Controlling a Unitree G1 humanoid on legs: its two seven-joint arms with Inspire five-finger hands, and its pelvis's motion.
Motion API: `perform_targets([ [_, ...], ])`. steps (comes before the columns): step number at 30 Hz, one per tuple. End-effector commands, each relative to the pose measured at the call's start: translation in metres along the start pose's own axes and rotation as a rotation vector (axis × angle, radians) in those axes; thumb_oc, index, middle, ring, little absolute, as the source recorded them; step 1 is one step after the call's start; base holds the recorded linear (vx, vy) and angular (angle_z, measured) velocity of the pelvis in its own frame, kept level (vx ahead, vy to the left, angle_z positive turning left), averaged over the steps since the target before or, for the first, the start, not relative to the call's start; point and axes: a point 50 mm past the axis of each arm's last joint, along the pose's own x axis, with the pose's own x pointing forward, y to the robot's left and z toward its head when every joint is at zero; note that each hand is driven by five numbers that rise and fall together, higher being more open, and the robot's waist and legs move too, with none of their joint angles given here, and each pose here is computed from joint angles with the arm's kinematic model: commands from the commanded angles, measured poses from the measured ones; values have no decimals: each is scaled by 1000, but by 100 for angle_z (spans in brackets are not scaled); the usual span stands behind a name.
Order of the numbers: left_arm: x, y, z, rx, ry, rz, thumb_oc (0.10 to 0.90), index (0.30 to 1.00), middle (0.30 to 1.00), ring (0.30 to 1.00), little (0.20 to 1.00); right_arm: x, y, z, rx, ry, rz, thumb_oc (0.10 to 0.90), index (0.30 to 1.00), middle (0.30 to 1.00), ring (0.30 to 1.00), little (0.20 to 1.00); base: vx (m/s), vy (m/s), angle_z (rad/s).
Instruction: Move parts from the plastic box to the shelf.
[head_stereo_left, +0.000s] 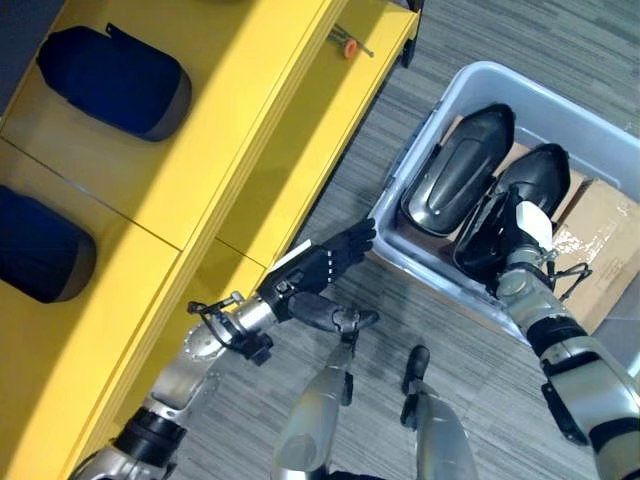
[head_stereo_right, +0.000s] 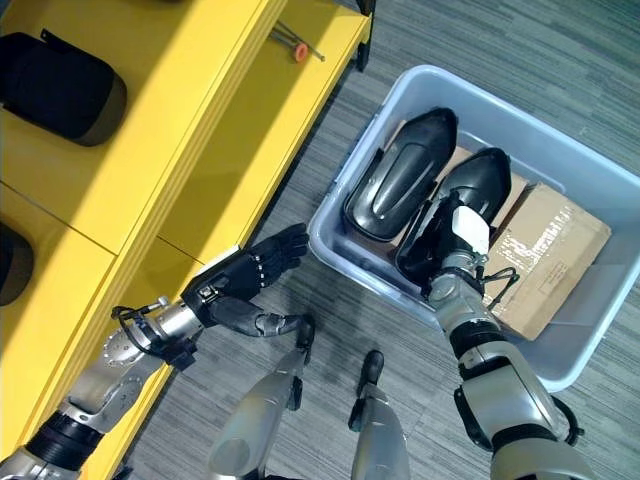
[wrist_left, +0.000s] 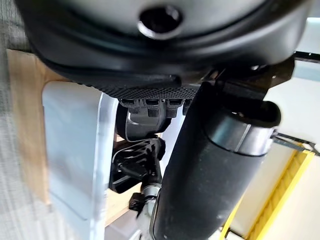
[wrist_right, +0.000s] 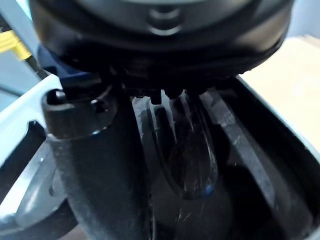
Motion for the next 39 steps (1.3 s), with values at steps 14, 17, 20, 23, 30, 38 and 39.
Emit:
perform_targets([
  [14,0,-23,39,-57,-263,-155,900,1000,1000,1000,1000,0,-61,-20,-175,-30,-404,900,1000,1000,1000,1000,10,7,-4],
  [17,-3,-23,37,-63,-257,-141,900,1000,1000,1000,1000,-9,-57,-10,-169,-85,-419,900,1000,1000,1000,1000,33,37,-17],
  [20,-5,-24,34,-82,-253,-132,900,1000,1000,1000,1000,-17,-53,-10,-145,-106,-421,900,1000,1000,1000,1000,33,29,-8],
  [23,-8,-24,33,-108,-252,-134,900,1000,1000,1000,1000,-22,-51,-11,-117,-132,-416,900,1000,1000,1000,1000,31,19,-12],
  [30,-19,-26,12,-202,-200,-76,900,1000,1000,1000,1000,-53,-41,8,-90,-368,-395,900,1000,1000,1000,1000,70,14,-12],
  [38,-25,-23,7,-211,-199,-53,900,1000,1000,1000,1000,-81,-17,-2,-271,-507,-150,900,1000,1000,1000,1000,9,-11,-11],
  [39,-24,-22,8,-204,-207,-56,900,1000,1000,1000,1000,-81,-14,-3,-285,-512,-127,900,1000,1000,1000,1000,-184,-62,-16],
])
